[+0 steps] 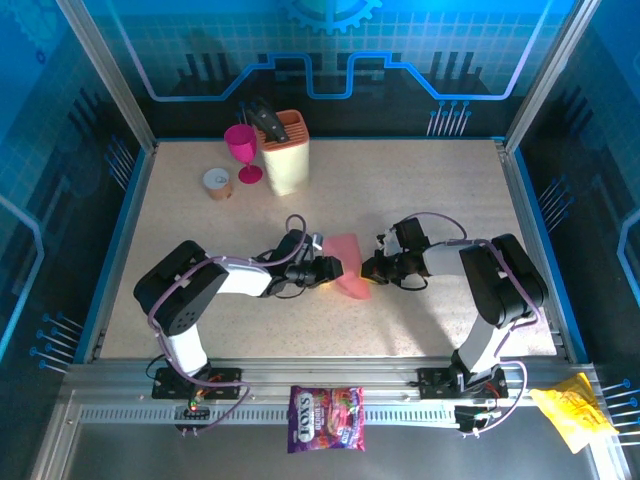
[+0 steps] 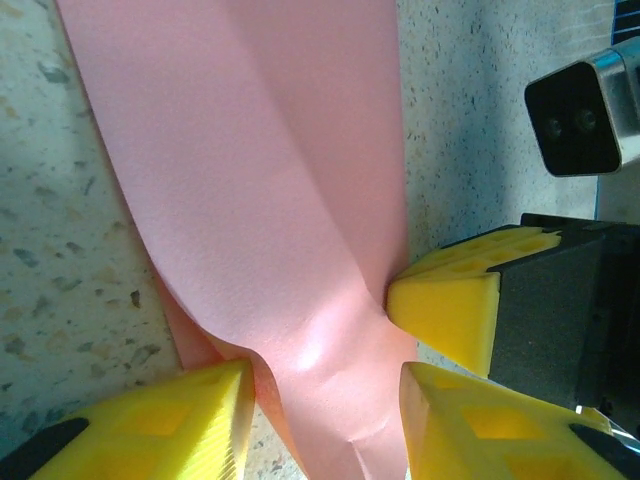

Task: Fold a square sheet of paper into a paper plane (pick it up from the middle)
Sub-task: Third fold the triangle at the center of the table.

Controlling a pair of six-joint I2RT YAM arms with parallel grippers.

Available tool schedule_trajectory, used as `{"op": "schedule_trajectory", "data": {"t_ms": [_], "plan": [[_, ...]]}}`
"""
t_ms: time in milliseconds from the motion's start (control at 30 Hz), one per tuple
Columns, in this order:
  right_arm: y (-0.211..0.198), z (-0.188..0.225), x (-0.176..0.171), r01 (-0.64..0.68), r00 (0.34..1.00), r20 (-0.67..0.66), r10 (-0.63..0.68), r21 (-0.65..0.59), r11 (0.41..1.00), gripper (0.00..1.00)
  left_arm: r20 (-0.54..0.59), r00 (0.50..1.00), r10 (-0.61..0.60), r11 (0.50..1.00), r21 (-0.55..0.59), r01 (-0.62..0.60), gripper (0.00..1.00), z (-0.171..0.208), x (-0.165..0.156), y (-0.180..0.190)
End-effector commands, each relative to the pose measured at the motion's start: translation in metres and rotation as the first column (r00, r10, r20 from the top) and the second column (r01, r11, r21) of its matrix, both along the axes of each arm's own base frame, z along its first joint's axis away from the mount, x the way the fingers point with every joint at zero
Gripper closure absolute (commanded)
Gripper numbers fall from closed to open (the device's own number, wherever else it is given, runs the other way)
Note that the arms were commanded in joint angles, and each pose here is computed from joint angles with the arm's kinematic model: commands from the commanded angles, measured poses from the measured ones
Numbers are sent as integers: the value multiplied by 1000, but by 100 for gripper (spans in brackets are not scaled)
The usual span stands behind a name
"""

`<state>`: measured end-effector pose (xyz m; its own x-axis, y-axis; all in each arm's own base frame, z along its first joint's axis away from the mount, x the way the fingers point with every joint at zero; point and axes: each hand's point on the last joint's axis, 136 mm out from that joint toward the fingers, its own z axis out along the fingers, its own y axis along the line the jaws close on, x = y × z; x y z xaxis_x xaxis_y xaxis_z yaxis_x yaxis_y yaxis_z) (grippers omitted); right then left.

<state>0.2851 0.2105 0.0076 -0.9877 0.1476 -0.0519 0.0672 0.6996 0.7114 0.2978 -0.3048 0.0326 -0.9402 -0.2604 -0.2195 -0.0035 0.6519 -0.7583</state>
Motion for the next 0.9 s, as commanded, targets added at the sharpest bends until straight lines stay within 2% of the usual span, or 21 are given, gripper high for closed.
{"op": "schedule_trajectory", "data": {"t_ms": [0,367,500,733,867], "plan": [[-31,-50,-34,5,990,-137,-35,-213,977,100,-34,999,3,1000,-22,-4,54,0,-12,5],[-32,-50,-33,5,990,-135,-35,-218,976,100,-44,999,7,1000,-18,-8,53,-2,-24,4],[-32,-51,-33,4,990,-137,-35,-219,976,100,-43,999,2,1000,-8,-2,60,-4,-23,2],[-31,-48,-32,0,991,-131,-29,-213,977,100,-32,999,-6,1000,-9,6,77,-3,-19,-1],[-26,-34,-26,-22,995,-99,3,-189,982,100,-25,1000,-13,1000,-7,12,85,1,-19,-2]]}}
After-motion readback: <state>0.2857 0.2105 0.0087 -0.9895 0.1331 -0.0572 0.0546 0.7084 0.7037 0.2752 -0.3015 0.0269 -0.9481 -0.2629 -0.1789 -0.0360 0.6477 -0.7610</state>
